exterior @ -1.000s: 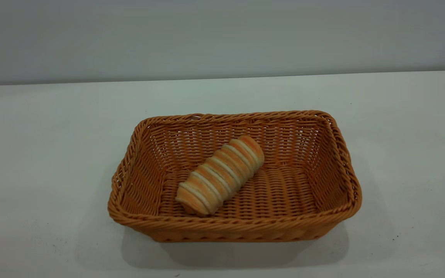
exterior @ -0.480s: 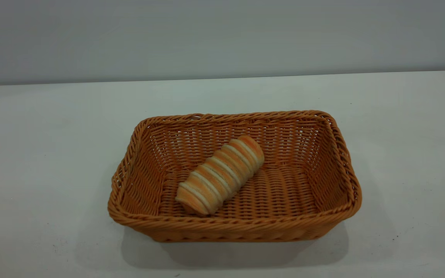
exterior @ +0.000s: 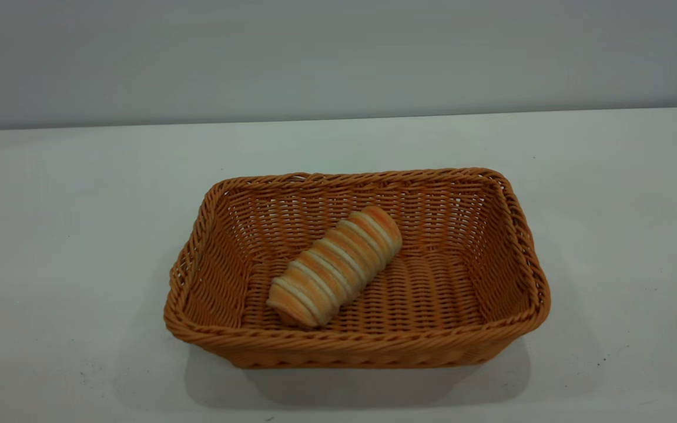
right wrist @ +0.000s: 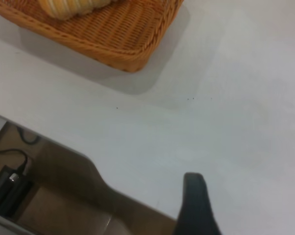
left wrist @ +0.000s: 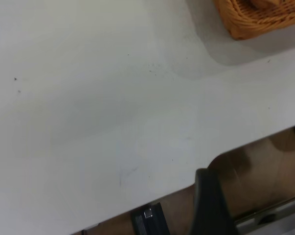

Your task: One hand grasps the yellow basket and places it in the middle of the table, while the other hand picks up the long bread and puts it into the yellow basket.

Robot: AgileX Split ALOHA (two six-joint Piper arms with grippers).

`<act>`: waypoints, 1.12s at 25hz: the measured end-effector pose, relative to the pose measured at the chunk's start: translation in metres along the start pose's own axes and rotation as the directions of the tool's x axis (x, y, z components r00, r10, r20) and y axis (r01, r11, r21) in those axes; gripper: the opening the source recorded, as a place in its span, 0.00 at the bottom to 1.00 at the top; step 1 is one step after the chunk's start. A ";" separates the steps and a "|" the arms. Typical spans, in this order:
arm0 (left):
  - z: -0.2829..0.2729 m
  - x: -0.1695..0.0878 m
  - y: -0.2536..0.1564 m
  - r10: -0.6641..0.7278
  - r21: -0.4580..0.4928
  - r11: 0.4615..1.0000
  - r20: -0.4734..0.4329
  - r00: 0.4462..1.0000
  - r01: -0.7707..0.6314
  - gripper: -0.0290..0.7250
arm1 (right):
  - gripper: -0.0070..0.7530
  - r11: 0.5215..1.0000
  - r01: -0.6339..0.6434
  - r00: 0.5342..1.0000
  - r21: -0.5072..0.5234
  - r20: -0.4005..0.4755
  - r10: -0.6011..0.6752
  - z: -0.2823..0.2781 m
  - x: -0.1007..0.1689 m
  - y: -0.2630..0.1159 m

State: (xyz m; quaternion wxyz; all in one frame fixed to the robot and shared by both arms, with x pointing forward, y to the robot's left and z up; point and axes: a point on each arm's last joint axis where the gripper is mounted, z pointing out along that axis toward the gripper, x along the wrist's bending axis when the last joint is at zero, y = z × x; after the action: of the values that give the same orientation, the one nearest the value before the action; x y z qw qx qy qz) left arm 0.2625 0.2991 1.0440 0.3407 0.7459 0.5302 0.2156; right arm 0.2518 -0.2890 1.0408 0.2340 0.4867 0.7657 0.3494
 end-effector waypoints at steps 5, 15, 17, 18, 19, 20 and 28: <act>-0.002 0.001 -0.001 -0.019 -0.016 1.000 -0.017 1.000 0.019 0.73 | 0.73 1.000 -0.009 1.000 0.000 0.009 0.009 0.000 0.000 0.000; -0.026 0.003 -0.022 -0.232 -0.235 0.954 -0.195 0.953 0.184 0.73 | 0.73 0.984 -0.162 0.965 -0.070 0.199 0.172 -0.006 -0.001 -0.004; -0.027 0.002 -0.023 -0.272 -0.253 0.944 -0.236 0.933 0.211 0.73 | 0.73 0.980 -0.182 0.955 -0.074 0.224 0.195 -0.006 -0.001 -0.004; -0.027 0.001 -0.023 -0.287 -0.258 0.940 -0.251 0.924 0.221 0.73 | 0.73 0.979 -0.188 0.952 -0.075 0.231 0.201 -0.006 -0.001 -0.004; -0.027 0.001 -0.023 -0.297 -0.262 0.938 -0.263 0.918 0.229 0.73 | 0.73 0.978 -0.192 0.950 -0.076 0.237 0.205 -0.006 -0.001 -0.004; -0.027 0.001 -0.024 -0.308 -0.265 0.935 -0.273 0.911 0.236 0.73 | 0.73 0.978 -0.195 0.948 -0.077 0.241 0.208 -0.006 -0.001 -0.004; -0.027 0.000 -0.024 -0.332 -0.274 0.928 -0.299 0.895 0.253 0.73 | 0.73 0.977 -0.198 0.947 -0.078 0.243 0.212 -0.006 -0.001 -0.004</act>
State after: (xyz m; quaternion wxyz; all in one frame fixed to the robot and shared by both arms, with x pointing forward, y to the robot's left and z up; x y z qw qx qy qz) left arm 0.2286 0.3119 1.0449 0.3559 0.5644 0.6594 0.3464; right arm 0.2462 -0.2930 1.0415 0.3036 0.5975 0.6659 0.3277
